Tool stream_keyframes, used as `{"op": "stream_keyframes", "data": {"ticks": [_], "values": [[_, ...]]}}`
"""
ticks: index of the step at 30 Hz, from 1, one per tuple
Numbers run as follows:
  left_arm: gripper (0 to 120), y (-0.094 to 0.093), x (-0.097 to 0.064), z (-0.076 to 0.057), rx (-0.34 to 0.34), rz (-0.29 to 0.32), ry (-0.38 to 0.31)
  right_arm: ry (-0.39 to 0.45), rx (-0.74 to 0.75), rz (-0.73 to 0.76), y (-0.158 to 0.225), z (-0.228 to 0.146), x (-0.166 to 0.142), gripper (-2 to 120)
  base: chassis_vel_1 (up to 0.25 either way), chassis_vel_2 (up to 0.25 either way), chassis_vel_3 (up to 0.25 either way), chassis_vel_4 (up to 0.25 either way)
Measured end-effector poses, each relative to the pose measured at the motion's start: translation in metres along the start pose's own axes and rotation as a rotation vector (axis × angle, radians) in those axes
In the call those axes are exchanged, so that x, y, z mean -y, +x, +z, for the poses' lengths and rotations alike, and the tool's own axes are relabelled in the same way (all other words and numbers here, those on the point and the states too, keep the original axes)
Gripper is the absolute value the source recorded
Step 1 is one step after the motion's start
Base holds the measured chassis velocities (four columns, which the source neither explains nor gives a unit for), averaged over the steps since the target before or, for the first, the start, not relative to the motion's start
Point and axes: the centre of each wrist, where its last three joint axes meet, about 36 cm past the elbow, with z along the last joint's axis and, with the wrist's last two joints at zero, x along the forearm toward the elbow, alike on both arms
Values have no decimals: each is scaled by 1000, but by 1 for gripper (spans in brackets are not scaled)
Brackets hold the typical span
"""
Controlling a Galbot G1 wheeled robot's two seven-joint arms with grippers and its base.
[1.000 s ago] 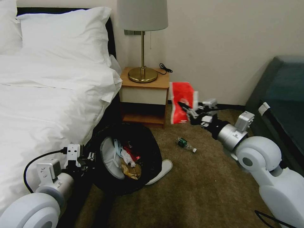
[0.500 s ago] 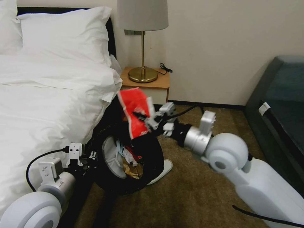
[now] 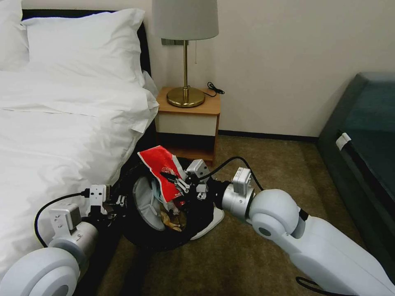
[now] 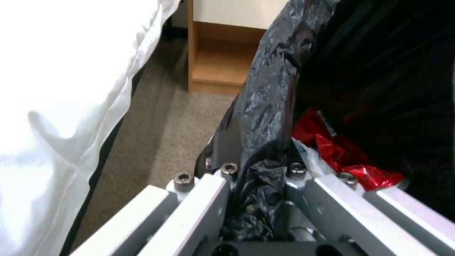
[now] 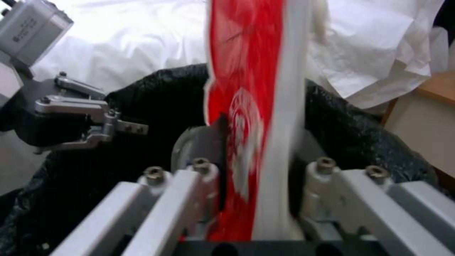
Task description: Pick up the trash bin, then pick up the garbage on the floor and place it into the trash bin.
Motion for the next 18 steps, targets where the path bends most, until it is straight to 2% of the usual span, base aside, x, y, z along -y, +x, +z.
{"op": "stream_keyframes", "data": {"ticks": [1,2,4,8,10,11,13,14,16,17,18], "values": [[2,0,0,0,0,-1,3,0,0,3,0,2,-1,33,0,0,0,0],[2,0,0,0,0,-1,3,0,0,3,0,2,-1,33,0,0,0,0],[2,0,-2,-2,0,-5,3,6,3,25,2,6,2,45,0,0,0,0],[2,1,-2,-2,0,-8,4,1,1,37,4,9,4,54,0,0,0,0],[2,1,-3,-3,1,-8,3,-7,-2,39,5,11,7,67,0,0,0,0],[2,1,-3,-3,1,-8,3,-7,-2,39,5,11,7,67,0,0,0,0],[2,1,-3,-3,3,-10,7,-4,7,37,5,6,9,77,0,0,0,0],[2,1,-3,-3,3,-10,7,-4,7,37,5,6,9,77,0,0,0,0],[2,1,-4,-3,5,-17,9,0,17,35,5,1,11,88,0,0,0,0],[2,1,-4,-3,5,-17,9,0,17,35,5,1,11,88,0,0,0,0],[2,1,-4,-3,8,-19,9,3,24,38,4,-3,12,93,0,0,0,0]]}}
